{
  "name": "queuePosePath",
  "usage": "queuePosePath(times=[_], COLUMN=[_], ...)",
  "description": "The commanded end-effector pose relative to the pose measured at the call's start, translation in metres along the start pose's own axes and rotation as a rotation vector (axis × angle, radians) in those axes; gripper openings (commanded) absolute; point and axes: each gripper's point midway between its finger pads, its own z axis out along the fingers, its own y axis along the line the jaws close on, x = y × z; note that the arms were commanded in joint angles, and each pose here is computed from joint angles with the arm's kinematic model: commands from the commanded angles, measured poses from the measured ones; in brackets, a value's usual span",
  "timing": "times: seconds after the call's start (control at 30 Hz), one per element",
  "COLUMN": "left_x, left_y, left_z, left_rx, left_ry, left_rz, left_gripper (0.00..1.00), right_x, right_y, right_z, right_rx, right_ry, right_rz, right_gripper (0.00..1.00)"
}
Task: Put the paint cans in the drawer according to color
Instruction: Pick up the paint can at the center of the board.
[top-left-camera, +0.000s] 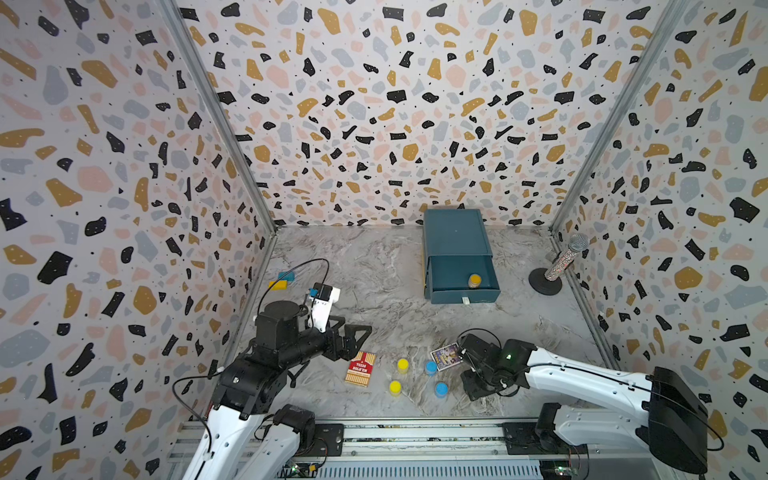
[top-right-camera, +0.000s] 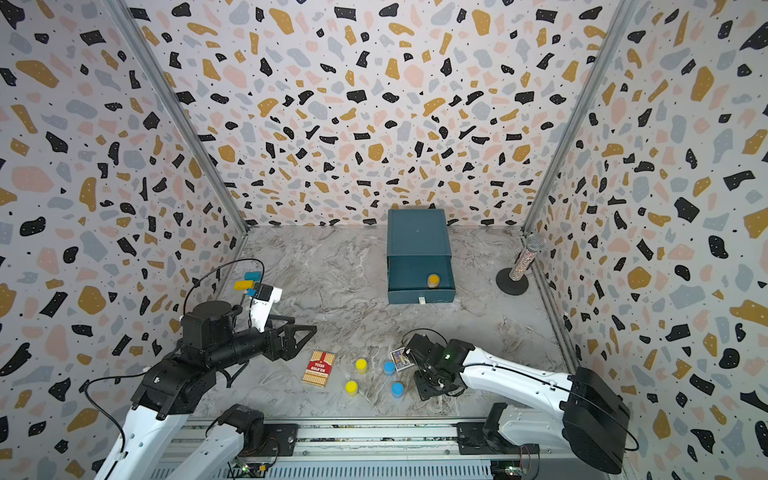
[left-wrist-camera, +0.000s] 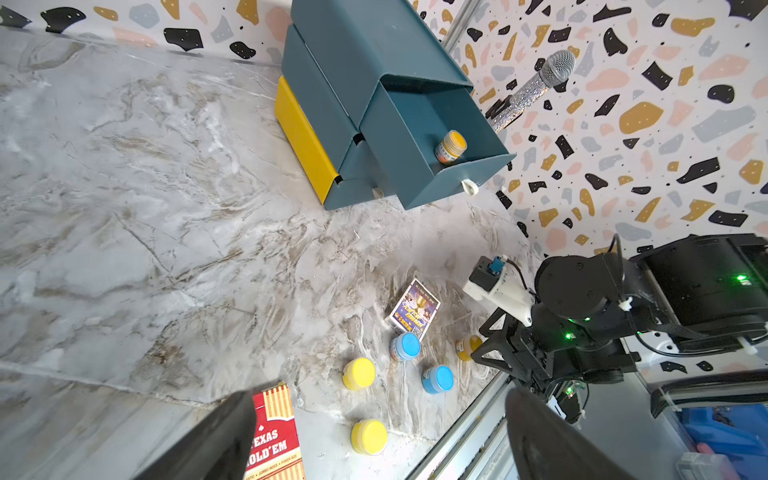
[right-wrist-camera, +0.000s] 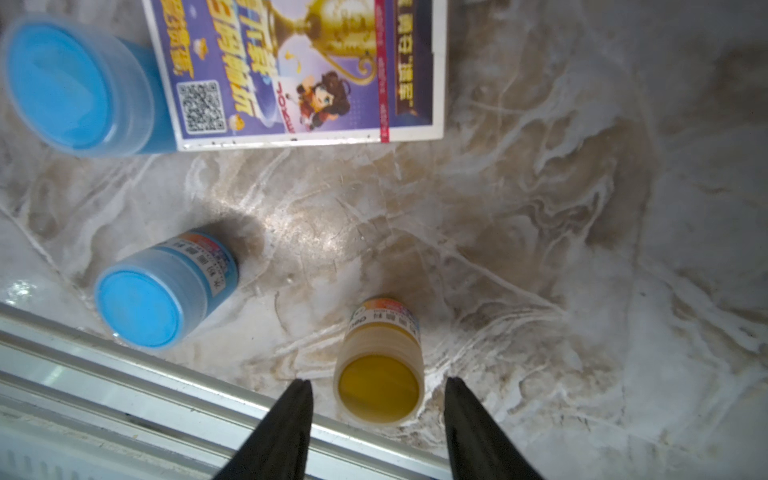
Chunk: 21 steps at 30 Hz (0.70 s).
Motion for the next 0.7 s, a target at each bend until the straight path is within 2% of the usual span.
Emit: queuePosePath(times=[0.0,0.27,0.5,0.57,0.67], left_x=[-0.005,0.004,0.004,0.004,0.005], left_y=[-0.018,-0.026,-0.023,-0.024,-0.022], left_z=[-0.01,-0.011,-0.011,-0.012,-0.011], left_rx=[0.075,0.132,0.119,0.119,0.116], left_ry=[-0.029,-0.015,-0.023,-0.026,-0.024], left_rz=[0.044,0.039,0.035,0.037,0.032], left_gripper=[0.97,0.97,0.97,0.97,0.97], right_x=[0.002,0.004,0.003,0.002,-0.002], right_y=[-0.006,-0.006,-0.006,-0.007,-0.009], right_z=[0.003,0.011,0.014,0.015,0.007], right_rx=[0.04,0.061,0.07,0.075,0.08], right_ry=[0.007,0.045,0.053,0.045,0.015], right_rz=[-0.001,-0.003,-0.003,-0.001,0.005], right_gripper=[0.55,0.48,0.41,0.37,0.24])
